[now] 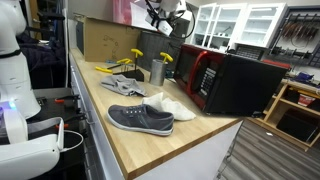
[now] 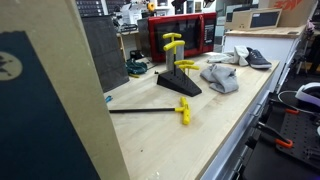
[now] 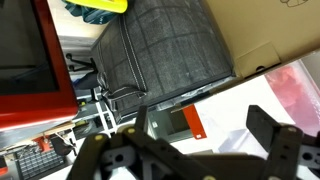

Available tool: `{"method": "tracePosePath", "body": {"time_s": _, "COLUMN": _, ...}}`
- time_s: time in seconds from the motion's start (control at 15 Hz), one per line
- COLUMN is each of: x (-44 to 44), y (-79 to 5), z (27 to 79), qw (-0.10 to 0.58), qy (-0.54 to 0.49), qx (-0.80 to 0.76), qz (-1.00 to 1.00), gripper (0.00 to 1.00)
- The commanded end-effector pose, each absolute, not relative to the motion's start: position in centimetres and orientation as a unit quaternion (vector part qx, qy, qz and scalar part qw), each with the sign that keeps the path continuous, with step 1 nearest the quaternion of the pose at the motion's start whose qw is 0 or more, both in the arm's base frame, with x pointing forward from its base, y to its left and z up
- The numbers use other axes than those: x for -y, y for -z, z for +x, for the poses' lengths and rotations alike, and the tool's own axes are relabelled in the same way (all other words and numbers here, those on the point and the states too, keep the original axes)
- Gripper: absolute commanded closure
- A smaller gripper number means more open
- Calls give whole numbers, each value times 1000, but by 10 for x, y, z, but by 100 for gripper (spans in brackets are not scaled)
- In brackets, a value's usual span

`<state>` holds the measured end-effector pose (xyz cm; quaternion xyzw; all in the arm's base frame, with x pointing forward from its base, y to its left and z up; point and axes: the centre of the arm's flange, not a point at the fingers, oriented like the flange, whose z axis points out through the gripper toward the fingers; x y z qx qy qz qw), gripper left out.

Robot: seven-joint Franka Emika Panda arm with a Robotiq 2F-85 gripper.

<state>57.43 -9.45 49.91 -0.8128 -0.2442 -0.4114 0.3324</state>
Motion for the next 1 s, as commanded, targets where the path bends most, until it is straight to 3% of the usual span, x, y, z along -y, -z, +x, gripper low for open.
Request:
{"method": "tracePosePath", "body": {"time_s": 0.0, "x": 69, "y": -504, "z": 589, "qw": 352, "qy": 372, "qx": 281, "qz": -812, "gripper": 0}}
{"method": "tracePosePath", "body": {"time_s": 0.33, "x": 24, "y": -508, "z": 618, "qw": 371, "qy": 304, "qx": 341, "qz": -809, "gripper": 0}}
{"method": "tracePosePath", "body": {"time_s": 0.93, "x": 25, "y": -540, "z": 684, "qw": 308, "qy": 190, "qx": 427, "qz": -829, "gripper": 0}}
